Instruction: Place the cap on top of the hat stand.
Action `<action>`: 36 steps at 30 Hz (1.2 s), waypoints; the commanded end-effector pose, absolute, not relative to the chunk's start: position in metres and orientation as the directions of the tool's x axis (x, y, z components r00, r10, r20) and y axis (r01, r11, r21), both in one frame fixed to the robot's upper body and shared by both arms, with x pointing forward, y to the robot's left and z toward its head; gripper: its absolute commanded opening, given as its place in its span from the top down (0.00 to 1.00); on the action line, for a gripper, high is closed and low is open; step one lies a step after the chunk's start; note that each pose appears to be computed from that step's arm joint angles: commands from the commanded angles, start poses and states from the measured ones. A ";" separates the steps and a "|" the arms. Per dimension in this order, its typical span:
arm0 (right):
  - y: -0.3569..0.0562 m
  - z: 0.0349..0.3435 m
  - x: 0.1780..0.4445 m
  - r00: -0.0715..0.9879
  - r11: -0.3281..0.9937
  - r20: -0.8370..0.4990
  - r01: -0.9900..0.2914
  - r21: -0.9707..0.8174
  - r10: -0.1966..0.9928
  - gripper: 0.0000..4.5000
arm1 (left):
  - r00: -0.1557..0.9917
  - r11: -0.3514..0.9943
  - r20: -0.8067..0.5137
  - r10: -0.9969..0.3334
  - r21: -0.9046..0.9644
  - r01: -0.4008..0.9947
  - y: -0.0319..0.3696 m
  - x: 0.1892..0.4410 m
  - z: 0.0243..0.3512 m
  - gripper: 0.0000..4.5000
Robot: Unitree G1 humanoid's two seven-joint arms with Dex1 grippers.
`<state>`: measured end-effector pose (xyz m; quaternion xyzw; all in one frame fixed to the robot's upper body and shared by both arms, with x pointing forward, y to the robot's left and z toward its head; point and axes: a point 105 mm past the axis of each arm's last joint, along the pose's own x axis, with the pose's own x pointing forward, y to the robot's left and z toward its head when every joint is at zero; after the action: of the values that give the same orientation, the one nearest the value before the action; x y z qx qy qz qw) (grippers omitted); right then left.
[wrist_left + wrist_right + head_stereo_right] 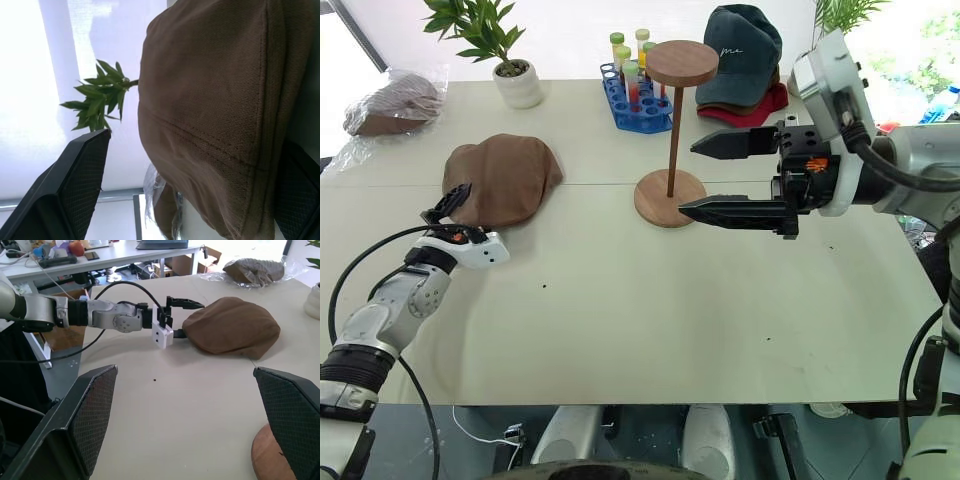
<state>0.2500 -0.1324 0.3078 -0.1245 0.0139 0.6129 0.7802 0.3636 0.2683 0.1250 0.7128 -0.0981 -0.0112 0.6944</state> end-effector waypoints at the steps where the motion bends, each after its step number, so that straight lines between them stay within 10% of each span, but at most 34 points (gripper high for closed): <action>1: -0.133 0.319 0.245 0.255 0.218 -0.143 -0.948 -0.234 0.956 0.01 | 0.982 -0.010 0.129 -0.141 0.991 -0.132 0.273 0.366 0.126 0.00; 8: -0.134 0.319 0.244 0.254 0.215 -0.146 -0.947 -0.240 0.956 0.00 | 0.978 0.010 0.135 -0.156 0.991 -0.135 0.268 0.377 0.126 0.12; 16: -0.136 0.320 0.242 0.257 0.216 -0.150 -0.945 -0.244 0.955 0.00 | 0.967 0.029 0.187 -0.175 0.982 -0.185 0.269 0.382 0.151 0.99; 27: -0.139 0.320 0.244 0.283 0.240 -0.154 -0.938 -0.250 0.947 0.00 | 0.911 0.052 0.376 -0.171 0.927 -0.373 0.280 0.369 0.236 0.99; 36: -0.173 0.341 0.254 0.422 0.356 -0.150 -0.872 -0.335 0.894 0.00 | 0.723 0.242 0.585 -0.368 0.811 -0.533 0.212 0.333 0.352 0.99</action>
<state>0.2587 -0.1651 0.3226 -0.1624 0.0063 0.5532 0.8171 0.3490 0.2234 0.3241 0.6302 -0.3202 0.0536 0.7053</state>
